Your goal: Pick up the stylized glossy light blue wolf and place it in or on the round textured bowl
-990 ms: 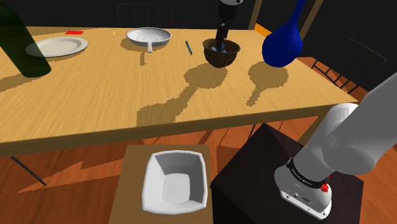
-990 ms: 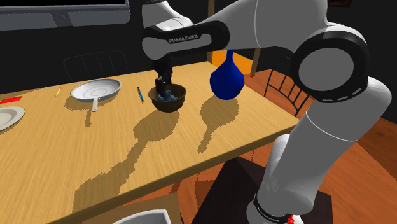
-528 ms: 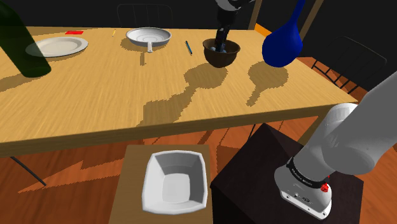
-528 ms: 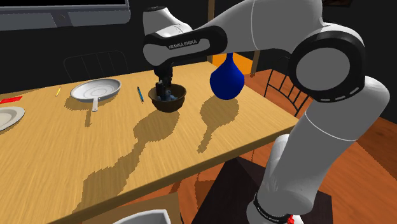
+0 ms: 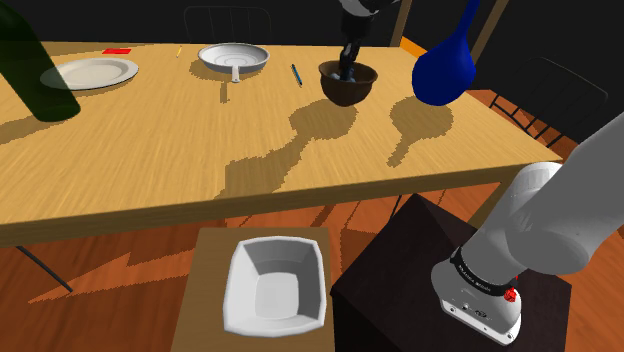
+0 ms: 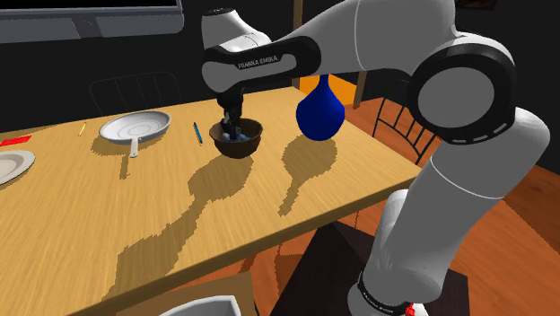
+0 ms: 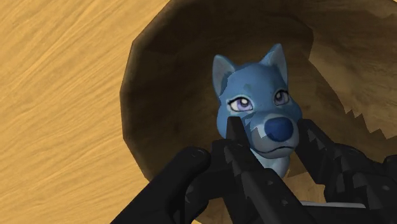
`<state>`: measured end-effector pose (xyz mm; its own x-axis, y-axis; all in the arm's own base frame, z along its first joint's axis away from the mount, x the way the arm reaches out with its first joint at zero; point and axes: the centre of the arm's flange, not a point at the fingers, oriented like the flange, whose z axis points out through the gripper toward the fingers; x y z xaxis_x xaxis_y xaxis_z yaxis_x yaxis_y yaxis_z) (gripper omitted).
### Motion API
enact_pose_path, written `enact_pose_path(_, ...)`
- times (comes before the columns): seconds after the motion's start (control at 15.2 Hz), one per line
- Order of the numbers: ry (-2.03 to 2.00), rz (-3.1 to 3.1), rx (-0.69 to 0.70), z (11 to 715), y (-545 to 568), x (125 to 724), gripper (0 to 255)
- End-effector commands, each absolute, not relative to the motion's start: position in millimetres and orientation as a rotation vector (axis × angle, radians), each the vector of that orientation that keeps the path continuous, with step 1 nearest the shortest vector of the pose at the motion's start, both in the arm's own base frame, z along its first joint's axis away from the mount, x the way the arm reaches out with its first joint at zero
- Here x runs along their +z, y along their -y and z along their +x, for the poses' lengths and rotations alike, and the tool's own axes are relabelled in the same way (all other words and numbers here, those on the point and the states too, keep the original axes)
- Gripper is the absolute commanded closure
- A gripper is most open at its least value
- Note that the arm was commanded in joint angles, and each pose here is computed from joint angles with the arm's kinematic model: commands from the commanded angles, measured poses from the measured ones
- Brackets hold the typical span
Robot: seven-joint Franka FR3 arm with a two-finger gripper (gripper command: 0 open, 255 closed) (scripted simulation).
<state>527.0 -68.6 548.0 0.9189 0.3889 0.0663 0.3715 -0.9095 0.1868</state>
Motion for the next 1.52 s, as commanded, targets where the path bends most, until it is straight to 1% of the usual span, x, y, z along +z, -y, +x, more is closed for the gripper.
enact_pose_path(0.0,-0.580,2.910,0.147,527,69,546,255)
enact_pose_path(0.26,-0.580,2.910,0.147,527,69,546,255)
enact_pose_path(1.45,-0.580,2.910,0.147,527,69,641,255)
